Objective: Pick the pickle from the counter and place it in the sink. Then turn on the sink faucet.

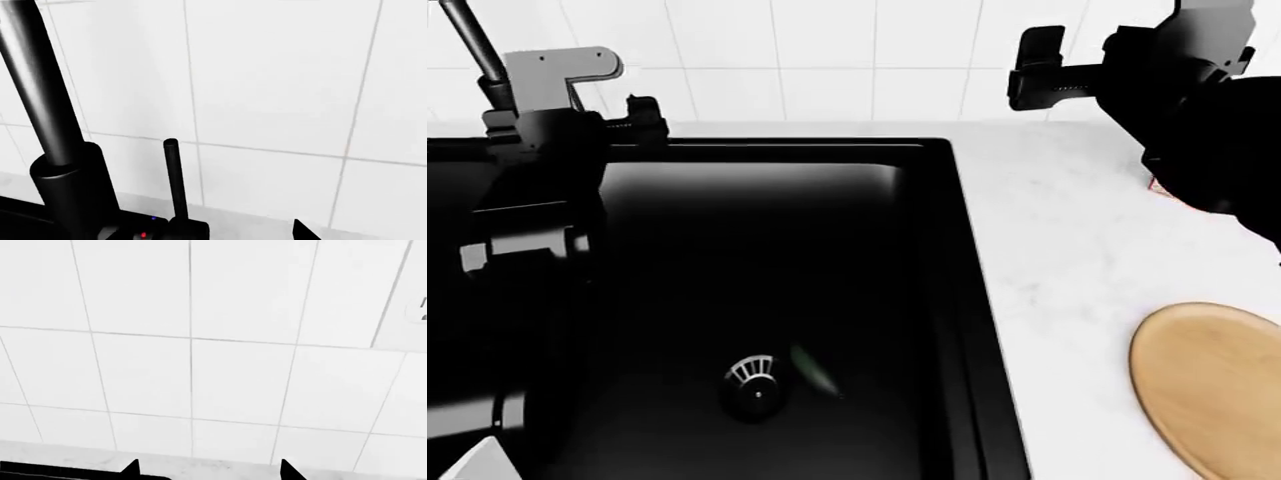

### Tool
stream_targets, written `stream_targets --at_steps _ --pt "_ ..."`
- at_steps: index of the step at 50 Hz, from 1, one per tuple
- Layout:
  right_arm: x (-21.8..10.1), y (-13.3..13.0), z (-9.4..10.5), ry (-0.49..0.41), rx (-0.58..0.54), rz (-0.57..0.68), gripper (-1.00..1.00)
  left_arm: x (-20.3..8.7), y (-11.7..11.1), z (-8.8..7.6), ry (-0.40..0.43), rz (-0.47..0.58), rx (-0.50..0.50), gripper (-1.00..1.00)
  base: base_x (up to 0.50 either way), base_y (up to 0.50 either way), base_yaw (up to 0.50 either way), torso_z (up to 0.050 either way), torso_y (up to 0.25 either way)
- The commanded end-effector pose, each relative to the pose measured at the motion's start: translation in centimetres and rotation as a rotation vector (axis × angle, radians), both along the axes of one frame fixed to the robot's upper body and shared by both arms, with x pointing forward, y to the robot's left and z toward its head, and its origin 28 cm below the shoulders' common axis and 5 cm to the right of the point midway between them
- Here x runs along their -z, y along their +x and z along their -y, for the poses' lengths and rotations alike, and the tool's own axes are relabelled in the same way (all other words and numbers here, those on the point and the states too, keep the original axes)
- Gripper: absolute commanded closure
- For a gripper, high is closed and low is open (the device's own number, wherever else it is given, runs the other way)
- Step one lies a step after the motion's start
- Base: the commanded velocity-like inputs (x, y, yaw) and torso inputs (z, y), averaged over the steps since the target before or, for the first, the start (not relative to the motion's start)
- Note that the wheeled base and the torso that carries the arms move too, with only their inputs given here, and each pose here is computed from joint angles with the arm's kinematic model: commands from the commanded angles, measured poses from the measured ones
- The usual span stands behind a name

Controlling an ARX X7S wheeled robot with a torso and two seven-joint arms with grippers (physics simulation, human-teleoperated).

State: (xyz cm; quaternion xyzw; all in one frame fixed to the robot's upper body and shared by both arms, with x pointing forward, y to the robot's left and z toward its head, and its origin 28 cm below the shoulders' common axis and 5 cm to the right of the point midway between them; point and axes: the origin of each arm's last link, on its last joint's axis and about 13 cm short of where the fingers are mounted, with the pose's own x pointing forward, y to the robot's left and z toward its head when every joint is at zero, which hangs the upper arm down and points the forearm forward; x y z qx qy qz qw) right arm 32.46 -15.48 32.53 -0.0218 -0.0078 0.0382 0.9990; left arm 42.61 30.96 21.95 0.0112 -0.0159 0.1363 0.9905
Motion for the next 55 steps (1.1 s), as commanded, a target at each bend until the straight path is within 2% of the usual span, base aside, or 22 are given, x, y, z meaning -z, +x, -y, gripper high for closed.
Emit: stream_targets --at_steps 1,6,17,21,30,40,47,55 --pt "0.1 0.0 0.1 -0.003 0.001 0.000 -1.00 -1.7 0.1 -0.2 0.027 0.015 -0.009 -1.00 0.00 0.00 0.00 0.000 -0.215" --pt "0.1 0.0 0.1 -0.002 -0.001 0.001 -1.00 -3.1 0.2 -0.3 0.053 0.031 -0.015 -1.00 0.00 0.00 0.00 0.000 0.000" --pt "0.0 0.0 0.1 -0.002 -0.004 0.005 -1.00 -3.6 0.2 -0.5 0.067 0.051 -0.042 -1.00 0.00 0.00 0.00 0.000 0.000" --pt "0.0 0.0 0.1 -0.003 -0.003 0.006 -1.00 -4.2 0.3 -0.3 0.077 0.051 -0.020 -1.00 0.00 0.00 0.00 0.000 0.000" --pt "-0.1 -0.1 0.2 0.000 -0.002 0.008 -1.00 -4.7 0.4 0.0 0.064 0.063 -0.006 -1.00 0.00 0.00 0.00 0.000 0.000" --pt "0.0 -0.1 0.3 -0.001 0.001 0.008 -1.00 -6.0 0.3 -0.1 0.060 0.065 -0.022 -1.00 0.00 0.00 0.00 0.000 -0.249" --pt "0.0 -0.1 0.3 -0.003 -0.001 0.008 -1.00 -6.4 0.3 -0.2 0.075 0.070 -0.033 -1.00 0.00 0.00 0.00 0.000 0.000" --pt "0.2 0.0 0.2 -0.003 -0.002 0.006 -1.00 -6.4 0.2 -0.6 0.052 0.086 -0.066 -1.00 0.00 0.00 0.00 0.000 0.000"
